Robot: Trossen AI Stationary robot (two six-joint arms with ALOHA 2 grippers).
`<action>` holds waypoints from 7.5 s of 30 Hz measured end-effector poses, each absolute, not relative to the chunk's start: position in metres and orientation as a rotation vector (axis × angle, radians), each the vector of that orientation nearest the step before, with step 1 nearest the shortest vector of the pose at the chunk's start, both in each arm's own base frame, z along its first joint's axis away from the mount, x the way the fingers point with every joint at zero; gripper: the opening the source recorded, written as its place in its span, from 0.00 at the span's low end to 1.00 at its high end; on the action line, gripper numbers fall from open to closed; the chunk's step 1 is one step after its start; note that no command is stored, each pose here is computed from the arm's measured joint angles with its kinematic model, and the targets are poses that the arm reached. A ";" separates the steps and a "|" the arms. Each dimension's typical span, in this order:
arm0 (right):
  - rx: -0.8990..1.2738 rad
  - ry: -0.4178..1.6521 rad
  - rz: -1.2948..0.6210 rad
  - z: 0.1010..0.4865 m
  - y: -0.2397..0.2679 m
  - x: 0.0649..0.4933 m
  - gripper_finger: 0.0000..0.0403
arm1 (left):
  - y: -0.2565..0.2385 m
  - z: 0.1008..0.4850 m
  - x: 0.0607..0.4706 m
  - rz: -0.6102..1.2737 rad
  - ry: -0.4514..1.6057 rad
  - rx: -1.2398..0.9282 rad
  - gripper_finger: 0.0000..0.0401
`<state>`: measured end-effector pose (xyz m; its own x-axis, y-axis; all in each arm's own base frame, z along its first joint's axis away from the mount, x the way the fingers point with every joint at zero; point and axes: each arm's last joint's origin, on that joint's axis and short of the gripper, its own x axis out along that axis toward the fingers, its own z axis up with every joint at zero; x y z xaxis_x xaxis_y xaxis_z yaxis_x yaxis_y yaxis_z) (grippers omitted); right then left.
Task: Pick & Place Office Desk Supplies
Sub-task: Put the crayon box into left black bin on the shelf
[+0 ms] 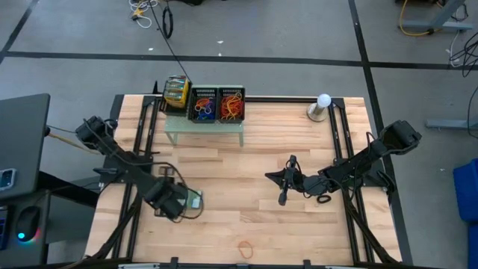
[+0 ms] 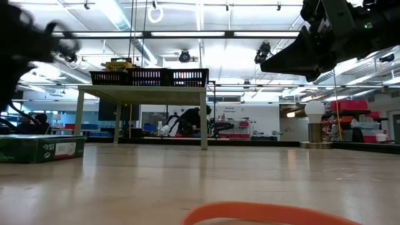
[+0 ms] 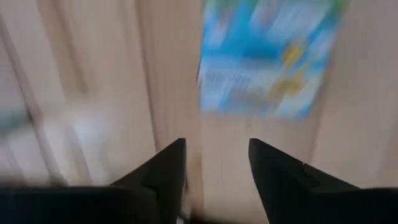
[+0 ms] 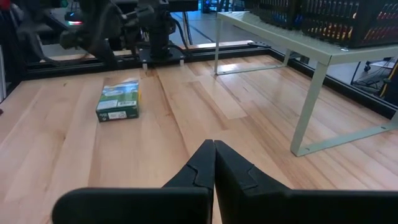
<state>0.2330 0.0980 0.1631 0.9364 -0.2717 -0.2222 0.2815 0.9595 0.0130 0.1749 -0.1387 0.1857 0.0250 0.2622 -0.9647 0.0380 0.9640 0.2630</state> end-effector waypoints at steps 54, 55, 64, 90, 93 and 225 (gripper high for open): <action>0.035 0.239 -0.286 0.161 0.098 0.232 0.02 | -0.226 0.107 0.222 0.188 0.981 0.693 0.41; 0.035 0.239 -0.285 0.161 0.098 0.232 0.02 | -0.225 0.108 0.223 0.202 0.975 0.698 0.36; 0.035 0.238 -0.285 0.161 0.098 0.232 0.02 | -0.220 0.145 0.246 0.287 0.998 0.707 0.02; 0.039 0.235 -0.280 0.162 0.098 0.233 0.02 | -0.125 0.230 0.305 0.097 1.154 0.029 0.01; 0.038 0.237 -0.279 0.161 0.098 0.233 0.02 | -0.125 0.229 0.306 0.098 1.150 0.029 0.01; -0.022 0.367 -0.021 0.099 0.142 0.350 0.66 | -0.189 0.220 0.317 0.272 0.959 0.177 0.01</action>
